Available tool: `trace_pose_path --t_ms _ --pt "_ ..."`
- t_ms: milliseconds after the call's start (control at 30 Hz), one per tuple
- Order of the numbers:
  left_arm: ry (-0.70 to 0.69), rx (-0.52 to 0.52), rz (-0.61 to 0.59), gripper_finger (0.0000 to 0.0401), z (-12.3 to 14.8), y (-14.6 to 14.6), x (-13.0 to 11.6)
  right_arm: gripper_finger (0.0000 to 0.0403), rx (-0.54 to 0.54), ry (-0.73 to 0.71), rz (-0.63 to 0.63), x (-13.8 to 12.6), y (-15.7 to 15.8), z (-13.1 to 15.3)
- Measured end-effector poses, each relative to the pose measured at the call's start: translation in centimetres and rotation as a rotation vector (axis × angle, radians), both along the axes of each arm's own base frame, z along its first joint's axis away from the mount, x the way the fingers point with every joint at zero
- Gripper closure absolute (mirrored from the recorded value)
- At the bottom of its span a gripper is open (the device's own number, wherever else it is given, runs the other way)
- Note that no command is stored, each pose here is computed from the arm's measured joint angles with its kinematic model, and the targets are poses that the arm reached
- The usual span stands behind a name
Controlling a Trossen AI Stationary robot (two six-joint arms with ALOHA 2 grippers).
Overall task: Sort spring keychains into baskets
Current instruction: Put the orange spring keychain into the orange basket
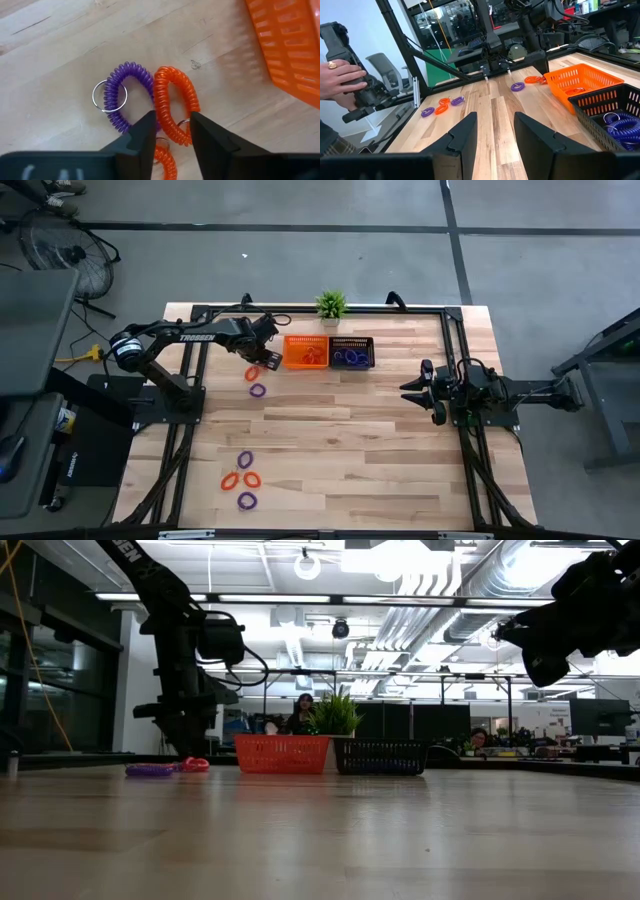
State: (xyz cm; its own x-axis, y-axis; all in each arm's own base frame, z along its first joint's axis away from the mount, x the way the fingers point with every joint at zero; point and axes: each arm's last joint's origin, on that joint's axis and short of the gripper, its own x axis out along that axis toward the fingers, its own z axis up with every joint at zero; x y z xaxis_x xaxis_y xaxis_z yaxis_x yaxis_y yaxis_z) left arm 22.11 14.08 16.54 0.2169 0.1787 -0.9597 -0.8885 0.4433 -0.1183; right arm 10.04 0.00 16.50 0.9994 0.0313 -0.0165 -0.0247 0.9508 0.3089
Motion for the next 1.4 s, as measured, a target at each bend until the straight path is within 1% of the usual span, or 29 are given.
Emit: trace_pose_path --t_ms 133,300,467,700,967,1167,1233,1400 --pt "0.0 0.0 0.0 0.0316 0.0 0.0 0.0 0.0279 0.0 0.0 0.0 0.0 0.0 0.0" --pt "0.003 0.005 0.007 0.0334 0.0 0.0 0.0 0.0279 0.0 -0.001 0.0 0.0 0.0 0.0" --pt "-0.002 0.009 0.007 0.0337 -0.1 0.1 0.1 0.0279 0.0 -0.001 0.001 0.0 0.0 0.0" --pt "0.031 -0.02 -0.018 0.0337 -1.6 -0.1 0.9 0.0279 0.0 -0.001 0.0 0.0 0.0 0.0" --pt "0.08 -0.025 -0.042 0.0337 -3.0 -0.5 1.6 0.0279 0.0 -0.001 -0.002 0.0 0.0 0.0" --pt "0.095 -0.016 -0.07 0.0339 -3.1 -0.6 1.6 0.0279 0.0 0.0 -0.003 0.0 0.0 0.0" --pt "0.094 -0.017 -0.072 0.0348 -3.1 -0.6 1.6 0.0279 0.0 0.0 -0.004 0.0 0.0 0.0" --pt "0.101 -0.022 -0.075 0.0387 -3.1 -0.7 1.5 0.0279 0.0 -0.001 -0.004 0.0 0.0 0.0"
